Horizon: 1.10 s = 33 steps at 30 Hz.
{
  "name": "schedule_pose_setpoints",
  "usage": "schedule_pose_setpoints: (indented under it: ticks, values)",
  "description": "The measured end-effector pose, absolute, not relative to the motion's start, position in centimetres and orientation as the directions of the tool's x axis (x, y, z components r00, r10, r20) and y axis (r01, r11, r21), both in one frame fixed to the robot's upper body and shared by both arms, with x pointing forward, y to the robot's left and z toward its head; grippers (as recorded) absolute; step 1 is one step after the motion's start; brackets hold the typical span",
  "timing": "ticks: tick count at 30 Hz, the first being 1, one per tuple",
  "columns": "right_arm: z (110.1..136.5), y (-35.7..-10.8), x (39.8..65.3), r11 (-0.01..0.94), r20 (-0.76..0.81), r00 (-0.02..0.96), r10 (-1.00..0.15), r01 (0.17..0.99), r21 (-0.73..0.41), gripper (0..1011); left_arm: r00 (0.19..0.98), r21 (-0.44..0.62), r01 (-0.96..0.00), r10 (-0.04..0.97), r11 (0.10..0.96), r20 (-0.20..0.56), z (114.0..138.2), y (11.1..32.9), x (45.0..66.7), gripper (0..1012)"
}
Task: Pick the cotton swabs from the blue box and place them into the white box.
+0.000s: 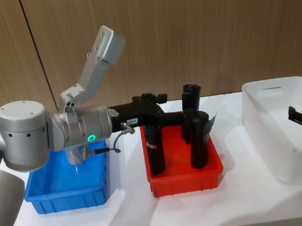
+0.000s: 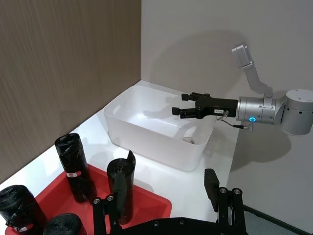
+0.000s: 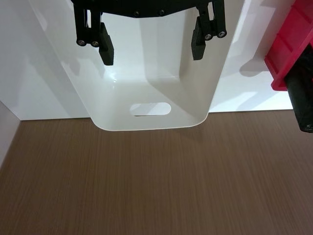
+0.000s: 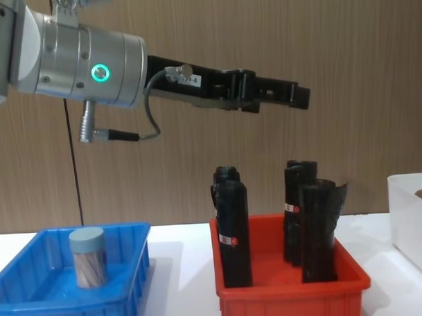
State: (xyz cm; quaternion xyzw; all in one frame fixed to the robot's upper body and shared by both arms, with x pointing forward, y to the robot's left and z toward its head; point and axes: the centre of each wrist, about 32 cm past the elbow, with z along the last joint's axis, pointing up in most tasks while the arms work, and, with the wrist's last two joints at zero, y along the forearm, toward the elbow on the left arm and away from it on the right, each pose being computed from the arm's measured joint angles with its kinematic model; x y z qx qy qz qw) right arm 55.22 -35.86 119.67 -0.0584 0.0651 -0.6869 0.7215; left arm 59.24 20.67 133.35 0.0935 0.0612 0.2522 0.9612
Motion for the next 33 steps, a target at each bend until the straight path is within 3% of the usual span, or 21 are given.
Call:
schedule_pose_setpoints:
  ticks: [12,33]
  values:
    - [119.4,-34.7,54.4,0.076,-0.001,0.077,-0.997,0.985,-0.154,1001,0.845,0.207,-0.514,0.533,0.832,-0.04,132.4,20.7,58.8,1004]
    - [118.5,-27.9,48.9,0.235,0.043,0.237,-0.971,0.971,-0.035,1001,0.701,0.142,-0.713,0.704,0.686,0.117,127.4,20.4,55.6,1004]
